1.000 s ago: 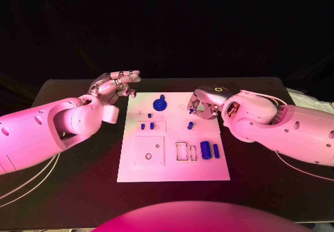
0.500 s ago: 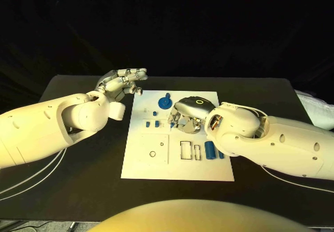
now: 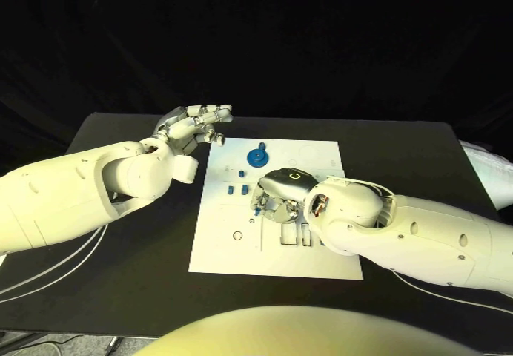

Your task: Assemble the parts on the task board

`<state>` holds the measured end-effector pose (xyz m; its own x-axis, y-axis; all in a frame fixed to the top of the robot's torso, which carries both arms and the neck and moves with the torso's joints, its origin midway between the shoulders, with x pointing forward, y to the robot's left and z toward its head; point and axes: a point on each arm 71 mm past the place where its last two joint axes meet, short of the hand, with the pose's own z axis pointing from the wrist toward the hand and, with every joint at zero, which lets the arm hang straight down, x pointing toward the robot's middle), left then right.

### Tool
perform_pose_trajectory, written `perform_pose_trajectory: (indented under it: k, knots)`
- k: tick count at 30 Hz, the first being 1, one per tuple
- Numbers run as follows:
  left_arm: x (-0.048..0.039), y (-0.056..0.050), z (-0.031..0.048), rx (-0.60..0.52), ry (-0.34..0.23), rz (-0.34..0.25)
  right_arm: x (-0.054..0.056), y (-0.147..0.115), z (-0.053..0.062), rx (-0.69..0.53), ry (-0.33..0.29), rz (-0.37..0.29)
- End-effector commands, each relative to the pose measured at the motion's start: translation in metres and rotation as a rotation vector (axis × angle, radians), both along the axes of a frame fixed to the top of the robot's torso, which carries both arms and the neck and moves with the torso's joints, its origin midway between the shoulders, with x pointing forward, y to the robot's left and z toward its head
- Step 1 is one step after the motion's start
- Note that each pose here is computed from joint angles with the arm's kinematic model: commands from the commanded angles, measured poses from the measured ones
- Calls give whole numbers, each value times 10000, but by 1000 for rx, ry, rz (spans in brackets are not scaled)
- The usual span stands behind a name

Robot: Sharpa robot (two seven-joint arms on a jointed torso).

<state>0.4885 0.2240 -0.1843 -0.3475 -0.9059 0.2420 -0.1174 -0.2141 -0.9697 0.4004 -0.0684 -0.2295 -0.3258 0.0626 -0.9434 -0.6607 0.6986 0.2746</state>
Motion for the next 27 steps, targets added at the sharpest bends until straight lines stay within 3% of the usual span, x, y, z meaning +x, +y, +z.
perform_pose_trajectory:
  k: [1,27]
  knots:
    - [-8,-29,10,-10,-3,-16,-26,36,-37,-22,5,30]
    - [-11,-29,4,-8,6,-25,-42,111,-120,-53,23,40]
